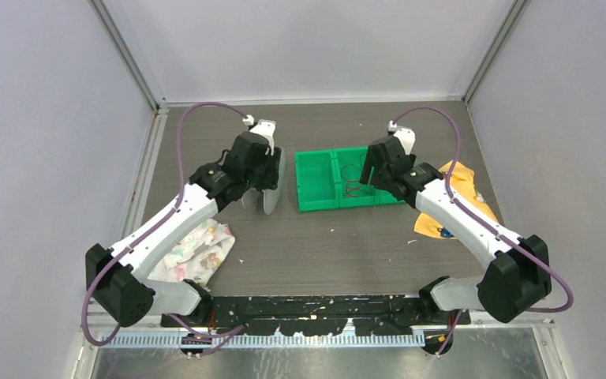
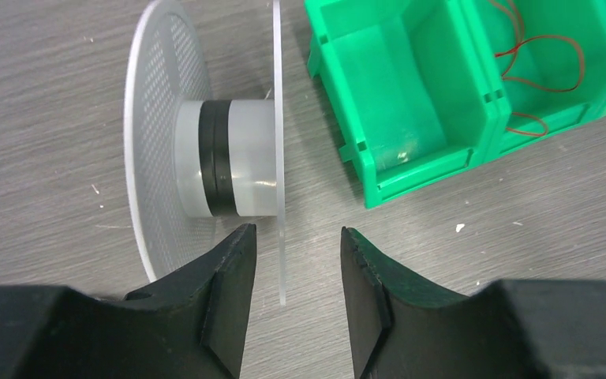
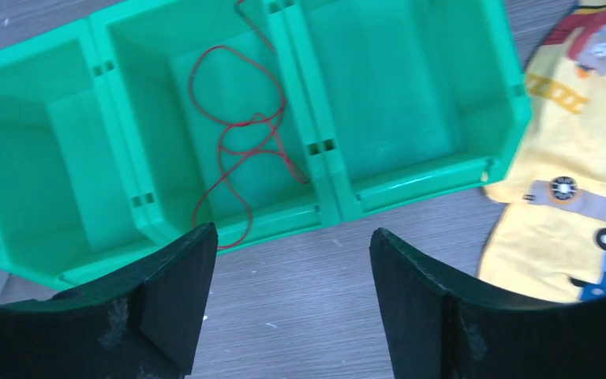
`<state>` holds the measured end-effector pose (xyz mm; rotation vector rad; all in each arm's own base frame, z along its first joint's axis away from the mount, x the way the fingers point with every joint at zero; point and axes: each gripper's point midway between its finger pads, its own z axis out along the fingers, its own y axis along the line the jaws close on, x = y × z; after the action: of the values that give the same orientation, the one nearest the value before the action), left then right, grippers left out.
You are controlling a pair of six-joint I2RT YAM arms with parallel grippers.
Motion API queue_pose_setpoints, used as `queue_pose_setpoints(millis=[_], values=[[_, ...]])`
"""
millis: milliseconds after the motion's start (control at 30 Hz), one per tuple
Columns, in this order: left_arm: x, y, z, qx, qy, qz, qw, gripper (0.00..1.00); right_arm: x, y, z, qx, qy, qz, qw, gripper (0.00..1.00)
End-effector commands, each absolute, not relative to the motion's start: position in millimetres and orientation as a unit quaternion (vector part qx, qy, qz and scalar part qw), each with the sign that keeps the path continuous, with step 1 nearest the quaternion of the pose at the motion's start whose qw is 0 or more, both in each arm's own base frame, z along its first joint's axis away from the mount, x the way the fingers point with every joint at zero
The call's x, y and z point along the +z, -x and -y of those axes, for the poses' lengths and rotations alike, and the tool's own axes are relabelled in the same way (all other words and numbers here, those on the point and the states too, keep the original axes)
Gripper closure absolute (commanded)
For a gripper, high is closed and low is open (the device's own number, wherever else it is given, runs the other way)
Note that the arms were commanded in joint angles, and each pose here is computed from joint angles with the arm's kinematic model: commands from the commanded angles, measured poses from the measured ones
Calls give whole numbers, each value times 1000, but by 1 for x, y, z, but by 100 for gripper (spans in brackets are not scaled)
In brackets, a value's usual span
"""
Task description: Wrap the cables
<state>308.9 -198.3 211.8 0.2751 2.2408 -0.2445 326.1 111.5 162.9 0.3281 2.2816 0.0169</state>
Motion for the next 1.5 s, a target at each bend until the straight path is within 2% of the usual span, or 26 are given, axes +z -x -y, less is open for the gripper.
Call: queue_pose_setpoints(millis=[0,133,367,567,800,933,1267,1400,1467], values=[[252,-305,201,-127,-107,-874,456,55,171,-338,-144,52,-65,-910,406,29],[266,-301,198,-132,-99,-871,463,54,157,-331,-164,66,33,-927,367,35],[298,-299,184,-125,-79,-871,469,44,131,-315,-172,31,190,-936,295,33],[316,-299,174,-130,-64,-864,482,41,117,-324,-173,9,232,-931,281,46],[311,-299,171,-131,-55,-867,478,38,102,-333,-185,15,268,-926,264,46],[310,-298,174,-142,-55,-866,476,38,95,-342,-186,8,268,-926,267,50],[303,-297,177,-149,-56,-870,468,38,82,-350,-187,0,264,-928,263,72],[304,-297,176,-148,-54,-869,468,38,97,-350,-184,-4,252,-925,286,95],[307,-298,174,-149,-52,-868,470,38,120,-352,-179,-11,238,-920,311,99]])
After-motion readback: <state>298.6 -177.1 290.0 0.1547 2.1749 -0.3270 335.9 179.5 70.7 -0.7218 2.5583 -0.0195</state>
